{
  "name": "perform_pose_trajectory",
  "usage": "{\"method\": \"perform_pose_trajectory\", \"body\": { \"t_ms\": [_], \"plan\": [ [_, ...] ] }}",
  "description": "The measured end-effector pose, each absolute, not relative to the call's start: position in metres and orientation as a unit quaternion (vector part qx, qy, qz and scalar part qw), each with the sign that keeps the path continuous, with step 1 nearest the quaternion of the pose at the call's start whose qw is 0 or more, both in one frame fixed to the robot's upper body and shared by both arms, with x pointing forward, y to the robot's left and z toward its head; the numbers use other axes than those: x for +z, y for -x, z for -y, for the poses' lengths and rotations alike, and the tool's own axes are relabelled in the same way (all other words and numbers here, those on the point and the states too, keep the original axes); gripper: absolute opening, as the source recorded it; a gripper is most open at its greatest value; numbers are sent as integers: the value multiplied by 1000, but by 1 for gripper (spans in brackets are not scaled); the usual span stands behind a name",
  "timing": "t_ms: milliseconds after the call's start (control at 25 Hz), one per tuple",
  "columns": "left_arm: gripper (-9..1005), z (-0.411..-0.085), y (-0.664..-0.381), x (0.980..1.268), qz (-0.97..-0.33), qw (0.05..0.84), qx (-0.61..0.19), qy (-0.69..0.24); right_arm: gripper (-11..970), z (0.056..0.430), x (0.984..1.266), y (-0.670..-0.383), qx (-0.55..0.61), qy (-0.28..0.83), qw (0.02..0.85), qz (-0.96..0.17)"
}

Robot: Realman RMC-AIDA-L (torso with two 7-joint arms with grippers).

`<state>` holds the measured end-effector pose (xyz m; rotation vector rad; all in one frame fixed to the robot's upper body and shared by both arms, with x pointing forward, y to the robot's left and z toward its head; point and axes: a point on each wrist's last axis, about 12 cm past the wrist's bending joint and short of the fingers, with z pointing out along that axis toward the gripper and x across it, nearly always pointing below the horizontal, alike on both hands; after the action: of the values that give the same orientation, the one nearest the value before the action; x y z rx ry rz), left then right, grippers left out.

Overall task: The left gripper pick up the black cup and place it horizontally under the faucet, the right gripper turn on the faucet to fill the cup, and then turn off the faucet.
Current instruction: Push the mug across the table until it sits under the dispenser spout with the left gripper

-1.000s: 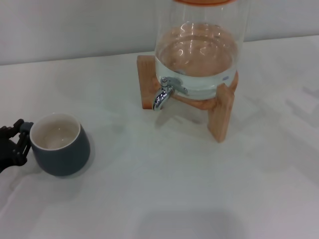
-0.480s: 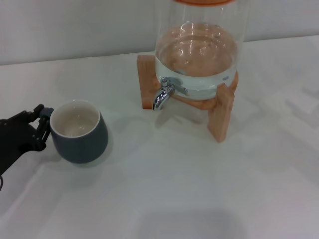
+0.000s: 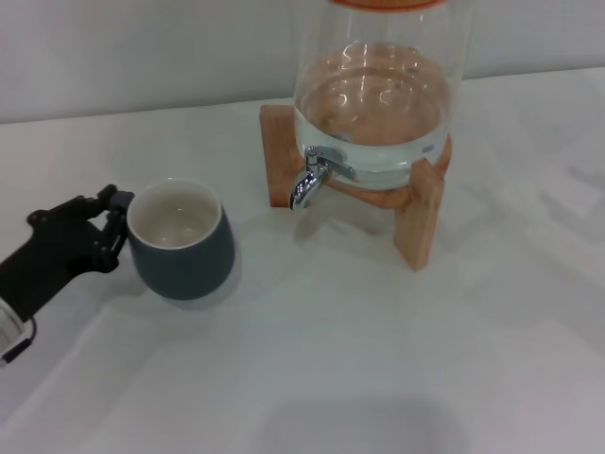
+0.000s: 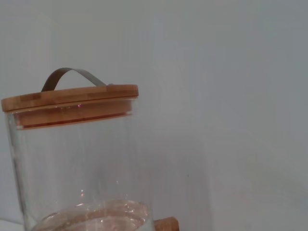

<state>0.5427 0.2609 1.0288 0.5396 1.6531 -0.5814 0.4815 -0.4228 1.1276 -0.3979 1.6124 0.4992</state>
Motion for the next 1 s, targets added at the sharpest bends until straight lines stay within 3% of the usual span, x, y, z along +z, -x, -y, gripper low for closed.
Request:
{"method": "perform_pose_trajectory", "body": {
  "t_ms": [1000],
  "plan": [
    [206, -241, -552, 1027, -733, 567, -276, -256, 721, 421, 1130, -480, 229, 182, 649, -702]
  ]
}}
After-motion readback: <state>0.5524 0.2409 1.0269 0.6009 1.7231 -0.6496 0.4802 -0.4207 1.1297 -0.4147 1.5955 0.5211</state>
